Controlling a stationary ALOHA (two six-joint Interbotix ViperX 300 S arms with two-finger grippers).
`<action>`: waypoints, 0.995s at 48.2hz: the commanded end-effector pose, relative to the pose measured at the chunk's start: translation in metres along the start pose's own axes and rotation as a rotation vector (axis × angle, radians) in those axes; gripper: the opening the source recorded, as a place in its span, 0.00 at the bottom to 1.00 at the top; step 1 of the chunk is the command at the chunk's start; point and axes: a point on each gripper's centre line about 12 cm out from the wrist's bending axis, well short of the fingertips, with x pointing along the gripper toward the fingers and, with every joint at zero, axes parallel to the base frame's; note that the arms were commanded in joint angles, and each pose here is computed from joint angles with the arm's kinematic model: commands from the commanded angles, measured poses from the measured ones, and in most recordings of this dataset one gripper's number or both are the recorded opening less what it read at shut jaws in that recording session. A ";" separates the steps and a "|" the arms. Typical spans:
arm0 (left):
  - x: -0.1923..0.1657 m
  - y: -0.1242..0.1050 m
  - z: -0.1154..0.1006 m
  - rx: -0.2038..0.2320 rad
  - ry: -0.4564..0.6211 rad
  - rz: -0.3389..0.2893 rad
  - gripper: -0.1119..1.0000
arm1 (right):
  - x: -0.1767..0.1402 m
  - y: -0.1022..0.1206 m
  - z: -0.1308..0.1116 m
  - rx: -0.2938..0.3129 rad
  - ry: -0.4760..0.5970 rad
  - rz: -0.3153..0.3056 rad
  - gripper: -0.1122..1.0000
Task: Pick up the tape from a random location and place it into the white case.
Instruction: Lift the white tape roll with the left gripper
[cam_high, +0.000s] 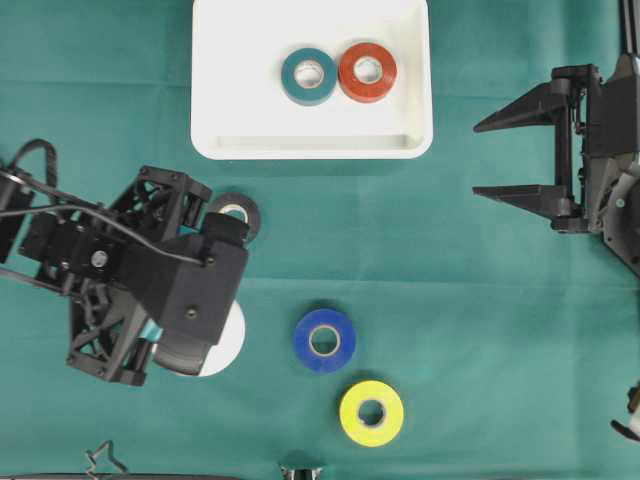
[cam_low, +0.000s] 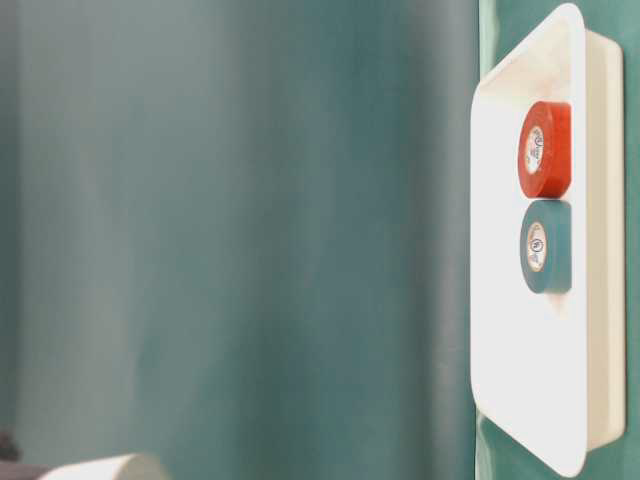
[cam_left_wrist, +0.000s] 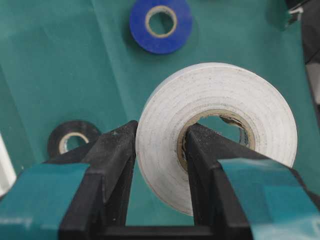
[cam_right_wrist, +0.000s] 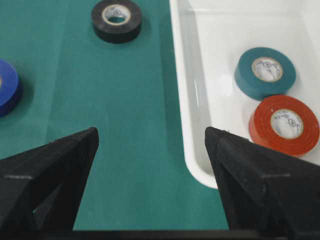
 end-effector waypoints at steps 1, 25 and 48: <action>-0.023 -0.001 0.011 0.002 -0.052 -0.002 0.32 | -0.001 0.002 0.011 0.000 -0.029 0.005 0.86; -0.023 -0.002 0.010 -0.001 -0.044 -0.003 0.32 | -0.001 0.002 0.011 0.000 -0.029 0.005 0.86; -0.019 -0.001 0.006 -0.002 -0.031 -0.002 0.32 | -0.001 0.002 0.011 -0.002 -0.029 0.005 0.86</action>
